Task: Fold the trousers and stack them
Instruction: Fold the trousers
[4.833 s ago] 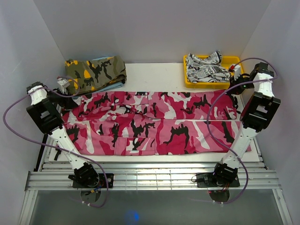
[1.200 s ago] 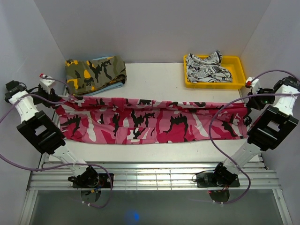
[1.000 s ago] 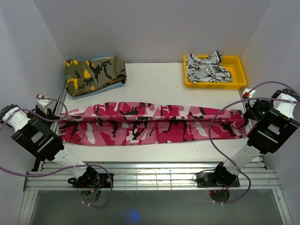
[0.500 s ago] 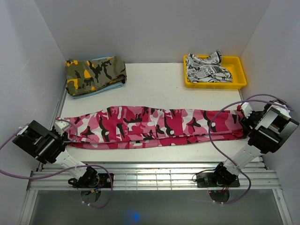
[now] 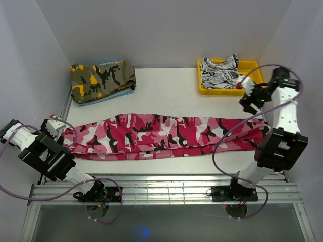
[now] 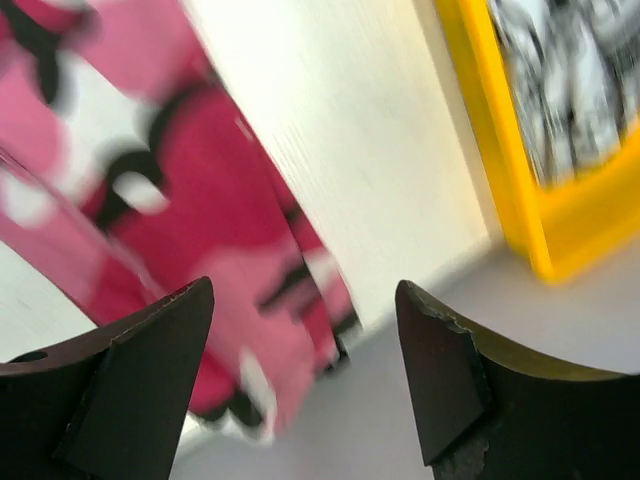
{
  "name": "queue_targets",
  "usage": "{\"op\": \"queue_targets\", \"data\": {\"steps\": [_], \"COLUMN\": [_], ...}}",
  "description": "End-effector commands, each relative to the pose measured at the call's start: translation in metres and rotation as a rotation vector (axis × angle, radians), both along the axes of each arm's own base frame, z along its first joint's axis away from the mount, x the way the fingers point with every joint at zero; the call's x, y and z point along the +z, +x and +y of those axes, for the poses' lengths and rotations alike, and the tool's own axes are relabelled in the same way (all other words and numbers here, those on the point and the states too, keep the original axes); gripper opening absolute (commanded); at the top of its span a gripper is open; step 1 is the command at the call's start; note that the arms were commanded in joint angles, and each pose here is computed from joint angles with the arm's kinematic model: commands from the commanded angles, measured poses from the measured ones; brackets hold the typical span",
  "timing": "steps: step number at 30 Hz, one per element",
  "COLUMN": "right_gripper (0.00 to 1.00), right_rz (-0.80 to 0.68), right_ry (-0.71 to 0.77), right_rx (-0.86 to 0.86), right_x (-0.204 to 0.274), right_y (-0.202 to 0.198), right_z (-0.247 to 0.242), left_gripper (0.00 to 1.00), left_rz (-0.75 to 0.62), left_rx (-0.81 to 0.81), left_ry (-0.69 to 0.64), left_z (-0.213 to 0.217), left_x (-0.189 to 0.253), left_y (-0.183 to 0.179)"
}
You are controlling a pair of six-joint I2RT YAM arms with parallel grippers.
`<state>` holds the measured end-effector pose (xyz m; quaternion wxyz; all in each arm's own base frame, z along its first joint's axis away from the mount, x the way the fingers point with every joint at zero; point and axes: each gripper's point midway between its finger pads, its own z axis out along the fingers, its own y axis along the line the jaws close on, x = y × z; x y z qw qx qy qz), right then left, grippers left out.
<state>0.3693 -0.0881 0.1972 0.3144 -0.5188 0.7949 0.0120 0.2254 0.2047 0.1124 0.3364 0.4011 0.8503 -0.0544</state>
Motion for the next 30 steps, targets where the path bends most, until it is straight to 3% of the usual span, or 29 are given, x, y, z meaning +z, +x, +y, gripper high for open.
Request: {"op": "queue_targets", "data": {"steps": [1,8,12,16,22,30], "right_gripper": [0.79,0.76,0.59,0.45,0.44,0.46], "right_rz": [0.081,0.137,0.129,0.142,0.087,0.083], "right_ry": [0.145,0.234,0.314,0.245,0.172,0.071], "right_rx": [0.121,0.32,0.407,0.553,0.664,0.681], "right_x": [-0.008,-0.016,-0.014,-0.037,-0.08,-0.135], "right_y": [-0.017,-0.038,-0.053,-0.092,-0.136,-0.166], "right_z": [0.123,0.262,0.345,0.42,0.486,0.511], "left_gripper": [0.88,0.81,0.79,0.78,0.83,0.97], "left_rz": [0.004,0.025,0.099,0.176,0.183,0.159], "left_rx": [-0.021,0.1,0.209,0.28,0.371,0.384], "left_ry": [-0.035,-0.182,-0.251,-0.287,-0.439,-0.535], "left_z": [-0.02,-0.039,-0.052,-0.061,-0.064,-0.074], "left_x": [0.018,0.01,-0.019,-0.036,-0.022,-0.01], "left_y": [-0.008,0.004,0.011,0.017,0.04,0.05]}}
